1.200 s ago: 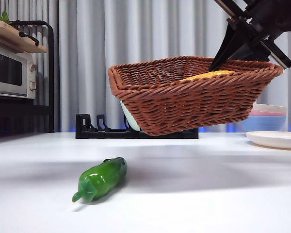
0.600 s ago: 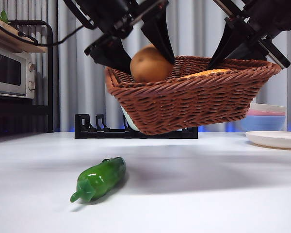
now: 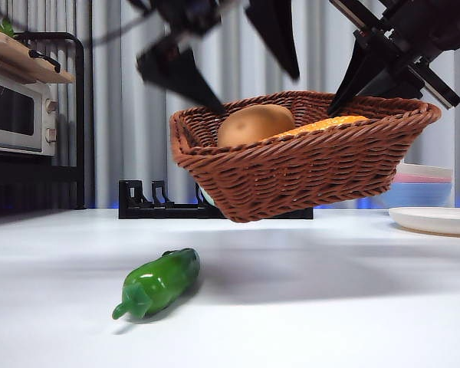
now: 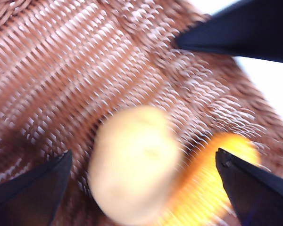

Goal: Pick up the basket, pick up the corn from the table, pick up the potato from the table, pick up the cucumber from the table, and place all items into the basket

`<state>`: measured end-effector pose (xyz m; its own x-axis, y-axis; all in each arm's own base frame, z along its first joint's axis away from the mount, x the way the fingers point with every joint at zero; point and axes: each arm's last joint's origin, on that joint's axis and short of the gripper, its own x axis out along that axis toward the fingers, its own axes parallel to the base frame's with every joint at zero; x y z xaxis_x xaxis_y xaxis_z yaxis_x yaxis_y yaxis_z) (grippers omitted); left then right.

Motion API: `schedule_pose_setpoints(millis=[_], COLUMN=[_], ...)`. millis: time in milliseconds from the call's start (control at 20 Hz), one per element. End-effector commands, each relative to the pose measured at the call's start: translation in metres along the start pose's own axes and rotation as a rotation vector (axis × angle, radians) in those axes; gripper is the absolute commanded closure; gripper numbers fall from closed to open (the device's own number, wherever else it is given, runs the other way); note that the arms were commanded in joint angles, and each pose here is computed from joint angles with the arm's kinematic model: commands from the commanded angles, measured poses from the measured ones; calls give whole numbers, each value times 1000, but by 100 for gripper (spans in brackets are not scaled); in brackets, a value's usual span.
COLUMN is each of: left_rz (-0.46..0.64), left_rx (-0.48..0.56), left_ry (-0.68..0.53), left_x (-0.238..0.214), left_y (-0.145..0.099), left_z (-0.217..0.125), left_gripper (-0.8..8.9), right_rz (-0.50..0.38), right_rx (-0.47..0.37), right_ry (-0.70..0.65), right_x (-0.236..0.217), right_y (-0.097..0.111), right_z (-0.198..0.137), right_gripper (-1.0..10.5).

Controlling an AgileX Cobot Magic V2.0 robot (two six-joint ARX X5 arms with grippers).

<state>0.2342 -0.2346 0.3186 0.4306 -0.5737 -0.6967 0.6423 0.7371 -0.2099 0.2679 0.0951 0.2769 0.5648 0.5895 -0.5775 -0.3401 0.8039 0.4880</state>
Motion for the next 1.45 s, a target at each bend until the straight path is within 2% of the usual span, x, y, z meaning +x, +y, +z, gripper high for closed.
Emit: schedule_pose_setpoints(millis=[50, 150, 250, 450, 600, 900, 1200, 1450], left_rz=[-16, -22, -5, 65, 110, 147, 151, 176], left_rx=[50, 58, 56, 58, 30, -95, -96, -95], left_ry=[-49, -44, 17, 150, 211, 275, 295, 361], left_x=[-45, -80, -109, -129, -101, -15, 48, 79], left_y=[-11, -15, -15, -15, -18, 0, 3, 7], left_z=[8, 0, -16, -42, -63, -123, -130, -141], left_gripper=[302, 302, 302, 302, 302, 303, 314, 315], right_rz=[4, -10, -28, -55, -63, -62, -72, -76], right_rx=[10, 22, 36, 67, 74, 72, 79, 83], right_ry=[-19, -33, -47, -71, -77, -80, -96, -99], right_x=[1, -1, -5, -11, -13, -13, -15, -16], right_y=[-1, -7, -14, -27, -31, -30, -35, -36], right_z=[4, 6, 9, 13, 14, 14, 16, 17], right_gripper=[959, 958, 958, 958, 958, 958, 958, 958])
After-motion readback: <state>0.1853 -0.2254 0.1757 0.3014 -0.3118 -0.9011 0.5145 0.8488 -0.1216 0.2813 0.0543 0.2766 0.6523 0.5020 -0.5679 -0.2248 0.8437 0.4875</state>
